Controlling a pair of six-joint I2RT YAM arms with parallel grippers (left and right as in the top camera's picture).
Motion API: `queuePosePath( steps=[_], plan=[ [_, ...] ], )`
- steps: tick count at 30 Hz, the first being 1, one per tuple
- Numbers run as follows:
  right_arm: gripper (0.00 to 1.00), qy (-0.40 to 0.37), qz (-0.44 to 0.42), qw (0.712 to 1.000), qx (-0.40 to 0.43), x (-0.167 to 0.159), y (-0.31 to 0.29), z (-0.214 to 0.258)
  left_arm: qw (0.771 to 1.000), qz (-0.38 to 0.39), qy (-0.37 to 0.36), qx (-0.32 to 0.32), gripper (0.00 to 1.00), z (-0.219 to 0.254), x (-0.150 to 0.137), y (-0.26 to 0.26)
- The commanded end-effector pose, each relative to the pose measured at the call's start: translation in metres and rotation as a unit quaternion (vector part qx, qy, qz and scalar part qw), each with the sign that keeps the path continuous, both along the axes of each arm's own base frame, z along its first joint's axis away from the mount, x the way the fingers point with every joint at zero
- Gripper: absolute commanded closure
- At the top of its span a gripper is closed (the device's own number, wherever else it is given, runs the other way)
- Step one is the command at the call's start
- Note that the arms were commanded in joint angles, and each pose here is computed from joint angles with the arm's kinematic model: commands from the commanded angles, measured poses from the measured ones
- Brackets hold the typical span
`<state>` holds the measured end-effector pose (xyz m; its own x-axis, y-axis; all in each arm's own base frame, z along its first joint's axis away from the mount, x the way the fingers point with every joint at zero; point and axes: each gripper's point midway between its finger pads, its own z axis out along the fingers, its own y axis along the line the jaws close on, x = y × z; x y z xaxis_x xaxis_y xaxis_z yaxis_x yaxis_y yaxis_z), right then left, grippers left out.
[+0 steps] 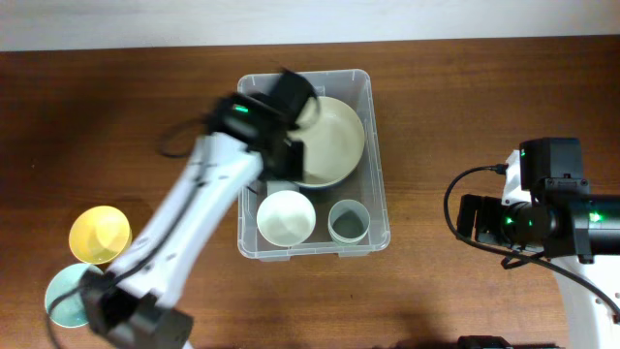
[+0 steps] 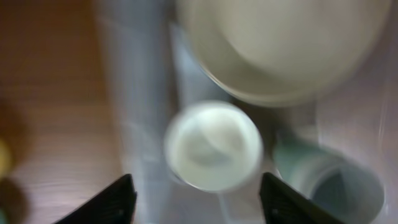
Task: Pack container
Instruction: 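Carry the white bowl into the container's front-left area and release, then move the left gripper to the yellow bowl and grasp its rim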
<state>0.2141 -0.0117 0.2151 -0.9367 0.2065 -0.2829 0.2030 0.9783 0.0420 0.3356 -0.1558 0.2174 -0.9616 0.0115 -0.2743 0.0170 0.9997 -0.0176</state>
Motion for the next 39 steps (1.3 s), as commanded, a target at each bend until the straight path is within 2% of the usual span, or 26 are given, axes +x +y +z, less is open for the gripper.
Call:
queuePosePath(
  steps=[1,6,11,15,16,19,27,29,32,36,39],
  plan=[
    [0.0,0.0,0.0,1.0,-0.004,0.001,0.0,-0.001,0.989,0.099,-0.102,0.048,0.28,0.06,0.016,0.082],
    [0.0,0.0,0.0,1.0,-0.004,0.001,0.0,-0.001,0.97,0.219,-0.085,0.062,0.26,0.061,0.014,0.171],
    [0.0,0.001,0.0,1.0,-0.004,0.001,0.0,-0.001,0.943,0.324,-0.013,0.077,0.23,0.013,-0.004,0.248],
    [0.0,0.001,0.0,1.0,-0.004,0.001,0.0,-0.001,0.937,0.34,0.047,0.06,0.23,-0.043,-0.016,0.267],
    [0.0,0.001,0.0,1.0,-0.004,0.0,0.0,-0.001,0.934,0.348,0.071,0.044,0.23,-0.073,-0.022,0.272],
    [0.0,0.001,0.0,1.0,-0.004,0.0,0.0,-0.001,0.929,0.355,0.097,0.029,0.23,-0.114,-0.029,0.28],
    [0.0,0.001,0.0,1.0,-0.004,0.0,0.0,-0.001,0.92,0.354,0.167,0.016,0.24,-0.179,-0.039,0.284],
    [0.0,0.001,0.0,1.0,-0.004,0.001,0.0,-0.001,0.921,0.352,0.168,0.017,0.28,-0.187,-0.036,0.285],
    [0.0,0.001,0.0,1.0,-0.004,0.0,0.0,-0.001,0.921,0.351,0.168,0.016,0.41,-0.192,-0.033,0.286],
    [0.0,0.001,0.0,1.0,-0.004,0.0,0.0,-0.001,0.924,0.348,0.161,0.016,0.62,-0.193,-0.03,0.287],
    [0.0,0.001,0.0,1.0,-0.004,0.0,0.0,-0.001,0.924,0.348,0.161,0.016,0.68,-0.193,-0.03,0.287]
  ],
)
